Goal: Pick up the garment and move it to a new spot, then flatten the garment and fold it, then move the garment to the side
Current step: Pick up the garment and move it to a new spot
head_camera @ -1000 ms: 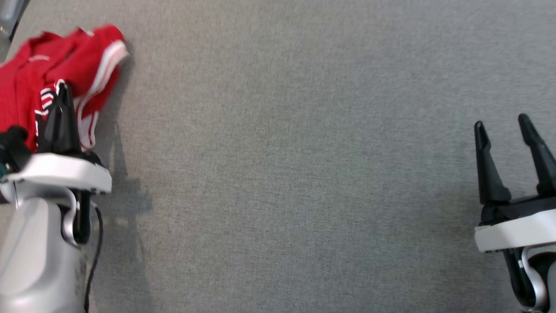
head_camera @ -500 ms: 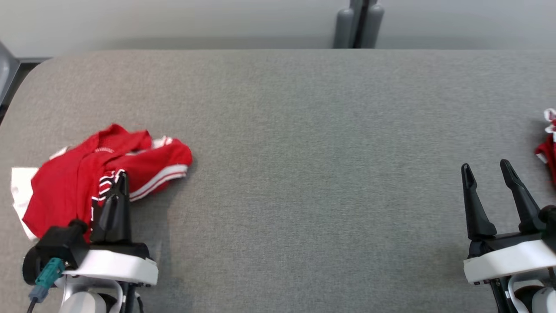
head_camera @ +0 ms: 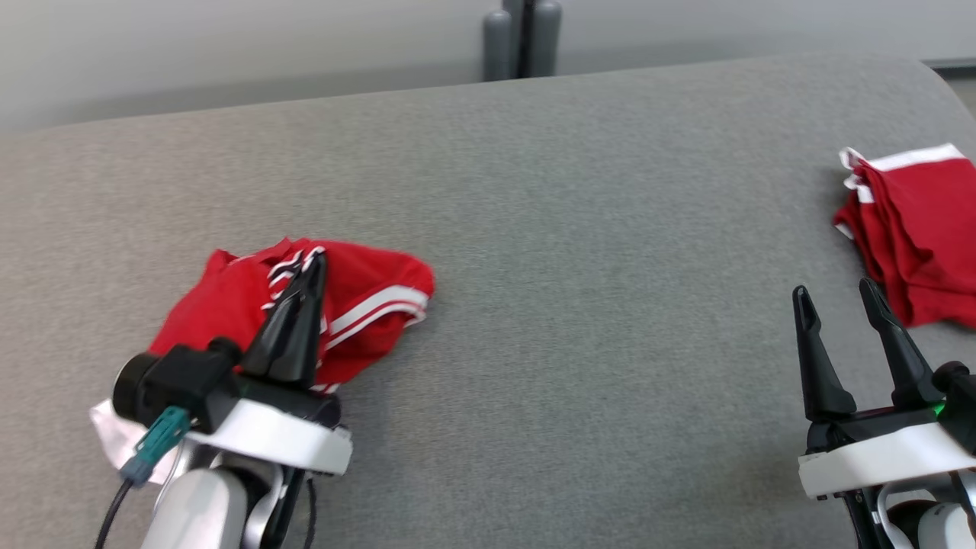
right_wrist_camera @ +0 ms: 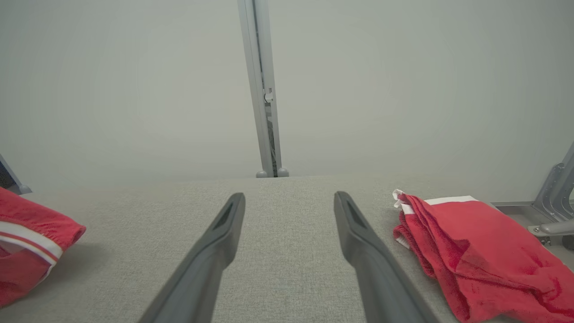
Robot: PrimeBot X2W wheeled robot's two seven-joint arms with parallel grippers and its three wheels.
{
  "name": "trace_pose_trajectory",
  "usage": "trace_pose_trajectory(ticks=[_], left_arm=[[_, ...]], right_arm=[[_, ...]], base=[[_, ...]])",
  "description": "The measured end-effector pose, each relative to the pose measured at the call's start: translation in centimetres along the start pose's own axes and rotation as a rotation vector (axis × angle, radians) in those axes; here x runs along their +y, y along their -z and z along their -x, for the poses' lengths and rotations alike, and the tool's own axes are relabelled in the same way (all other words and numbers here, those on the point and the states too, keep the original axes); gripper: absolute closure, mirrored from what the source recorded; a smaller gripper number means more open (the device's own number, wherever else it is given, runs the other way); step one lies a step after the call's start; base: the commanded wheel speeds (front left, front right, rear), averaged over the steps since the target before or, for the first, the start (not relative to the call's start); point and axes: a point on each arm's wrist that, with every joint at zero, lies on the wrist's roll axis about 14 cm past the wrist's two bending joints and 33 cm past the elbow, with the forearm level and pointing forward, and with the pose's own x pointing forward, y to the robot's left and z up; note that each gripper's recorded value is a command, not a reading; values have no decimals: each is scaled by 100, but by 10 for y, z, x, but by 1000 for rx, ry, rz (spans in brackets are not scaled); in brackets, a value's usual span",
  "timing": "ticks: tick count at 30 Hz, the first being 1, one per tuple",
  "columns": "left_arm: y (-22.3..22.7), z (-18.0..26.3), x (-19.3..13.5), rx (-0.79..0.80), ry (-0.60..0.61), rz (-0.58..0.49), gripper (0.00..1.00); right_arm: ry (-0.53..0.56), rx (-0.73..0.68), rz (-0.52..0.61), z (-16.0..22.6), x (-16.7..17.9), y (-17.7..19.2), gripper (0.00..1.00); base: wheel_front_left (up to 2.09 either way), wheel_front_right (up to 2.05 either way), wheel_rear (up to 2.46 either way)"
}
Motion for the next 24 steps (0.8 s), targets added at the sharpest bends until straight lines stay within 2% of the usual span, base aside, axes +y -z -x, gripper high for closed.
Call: trace_pose_trajectory(ticks=[11, 17, 24], left_arm=[[5, -72, -98, -40, 339, 12, 100], [59, -82, -129, 96, 437, 38, 100], [115, -65, -162, 266, 517, 118, 100]], right_arm=[[143, 23, -4, 16, -44, 15, 0], [189, 58, -22, 20, -56, 34, 0], [220, 80, -30, 23, -65, 46, 0]], base=[[0, 0, 0], [0, 0, 0], [0, 0, 0]])
